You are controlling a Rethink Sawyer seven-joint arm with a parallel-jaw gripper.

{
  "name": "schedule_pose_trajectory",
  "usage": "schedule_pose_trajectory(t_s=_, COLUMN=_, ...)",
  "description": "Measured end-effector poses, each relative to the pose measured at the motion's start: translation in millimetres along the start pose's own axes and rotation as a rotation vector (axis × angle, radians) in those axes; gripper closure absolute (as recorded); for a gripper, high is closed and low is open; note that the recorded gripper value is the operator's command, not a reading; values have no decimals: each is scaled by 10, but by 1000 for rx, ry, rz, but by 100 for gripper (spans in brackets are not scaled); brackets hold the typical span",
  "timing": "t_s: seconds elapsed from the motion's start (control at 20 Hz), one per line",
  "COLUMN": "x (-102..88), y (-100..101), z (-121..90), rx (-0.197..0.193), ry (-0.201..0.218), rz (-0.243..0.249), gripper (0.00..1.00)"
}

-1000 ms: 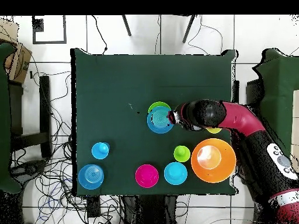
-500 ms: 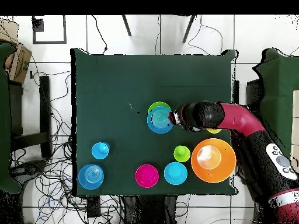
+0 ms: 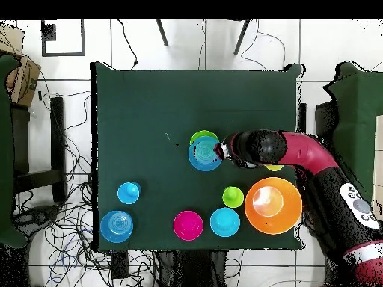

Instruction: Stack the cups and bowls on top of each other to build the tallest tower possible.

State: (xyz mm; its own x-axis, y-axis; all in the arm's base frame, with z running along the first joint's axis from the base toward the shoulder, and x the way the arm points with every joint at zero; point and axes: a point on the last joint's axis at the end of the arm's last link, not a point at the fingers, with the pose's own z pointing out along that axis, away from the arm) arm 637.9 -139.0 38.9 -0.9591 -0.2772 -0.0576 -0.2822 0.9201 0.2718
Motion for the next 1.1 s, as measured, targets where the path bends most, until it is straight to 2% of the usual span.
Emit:
schedule_pose_trajectory(t_s=0.3, x=24, y=48, z=-49, rx=-16, ry=-5, rz=-2, gripper=0)
schedule_pose_trajectory(t_s=0.55, x=3, y=128, z=-140, rx=-13, ry=-8, rz=-16, gripper=0)
schedule_pose_trajectory(t_s=0.75, x=-40, y=232, z=-325, rx=-6, ry=-17, rz=-34, gripper=0)
schedule_pose_trajectory(t_s=0.8, x=-75, y=298, z=-455, rx=-5, ry=-20, rz=-41, gripper=0)
schedule_pose_trajectory(t_s=1.1, x=-136, y=417, z=-786, rx=-22, ry=-20, rz=-48, gripper=0)
